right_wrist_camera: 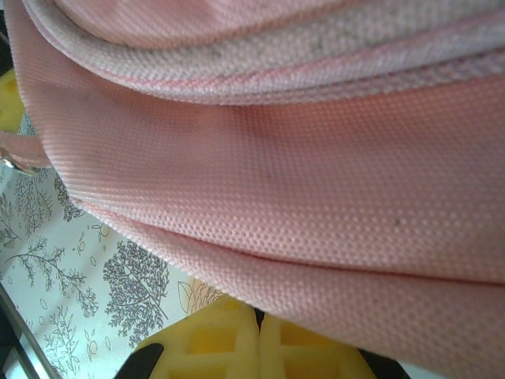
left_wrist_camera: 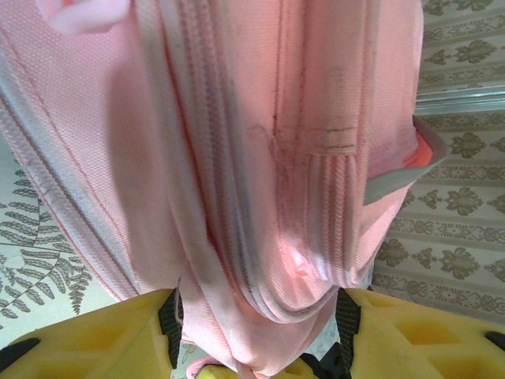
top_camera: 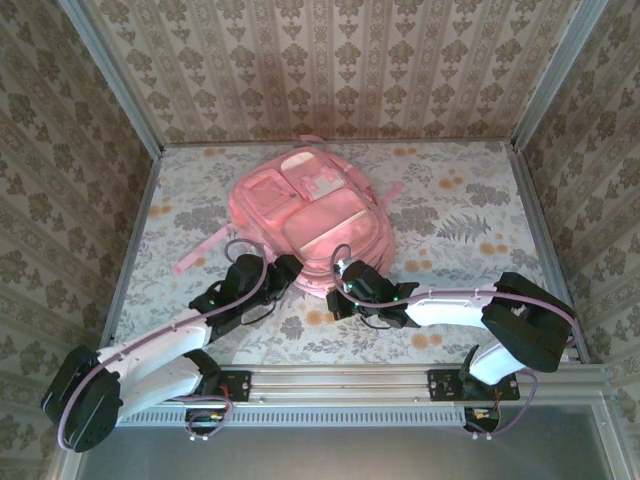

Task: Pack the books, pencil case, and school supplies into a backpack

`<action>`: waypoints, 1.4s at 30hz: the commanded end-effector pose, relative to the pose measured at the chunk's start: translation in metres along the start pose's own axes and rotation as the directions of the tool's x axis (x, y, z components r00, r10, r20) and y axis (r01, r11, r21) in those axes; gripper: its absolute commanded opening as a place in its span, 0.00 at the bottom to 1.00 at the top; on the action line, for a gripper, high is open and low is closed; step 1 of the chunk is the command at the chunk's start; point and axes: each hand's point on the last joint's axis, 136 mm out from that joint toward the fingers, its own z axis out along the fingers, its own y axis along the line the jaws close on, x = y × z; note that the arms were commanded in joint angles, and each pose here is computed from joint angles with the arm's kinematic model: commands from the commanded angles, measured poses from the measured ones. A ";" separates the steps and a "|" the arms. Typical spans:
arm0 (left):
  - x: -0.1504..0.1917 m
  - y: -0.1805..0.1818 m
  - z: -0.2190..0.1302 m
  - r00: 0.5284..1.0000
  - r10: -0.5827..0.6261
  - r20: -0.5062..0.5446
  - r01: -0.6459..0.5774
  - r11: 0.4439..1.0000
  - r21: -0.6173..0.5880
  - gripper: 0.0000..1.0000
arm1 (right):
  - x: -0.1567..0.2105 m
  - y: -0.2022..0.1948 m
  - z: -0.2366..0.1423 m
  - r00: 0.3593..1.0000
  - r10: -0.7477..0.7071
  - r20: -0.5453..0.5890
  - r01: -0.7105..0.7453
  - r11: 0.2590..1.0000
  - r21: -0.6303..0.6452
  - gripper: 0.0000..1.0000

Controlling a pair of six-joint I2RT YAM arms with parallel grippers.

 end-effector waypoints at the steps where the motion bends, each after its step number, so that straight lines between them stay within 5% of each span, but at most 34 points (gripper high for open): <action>1: -0.004 -0.014 -0.001 0.999 0.027 0.018 -0.028 0.999 0.028 0.57 | -0.005 0.014 0.003 1.000 0.008 0.003 -0.008 0.999 -0.045 0.00; 14: -0.009 -0.015 0.035 0.998 0.062 -0.003 -0.062 0.996 -0.059 0.55 | -0.001 0.006 0.005 1.000 0.015 -0.018 -0.015 1.000 -0.002 0.00; 20: -0.016 -0.015 0.040 0.995 0.096 -0.002 -0.096 0.988 -0.122 0.16 | 0.004 -0.013 -0.003 0.998 0.000 -0.058 0.007 0.993 0.120 0.00; 24: -0.022 -0.003 0.033 0.995 0.098 0.022 -0.092 0.980 -0.174 0.01 | 0.007 -0.024 -0.009 0.997 -0.007 -0.078 0.021 0.983 0.184 0.00; 42: -0.031 0.009 0.013 0.986 0.162 0.037 -0.147 0.954 -0.262 0.00 | 0.010 -0.053 -0.036 0.993 -0.004 -0.118 0.038 0.957 0.289 0.00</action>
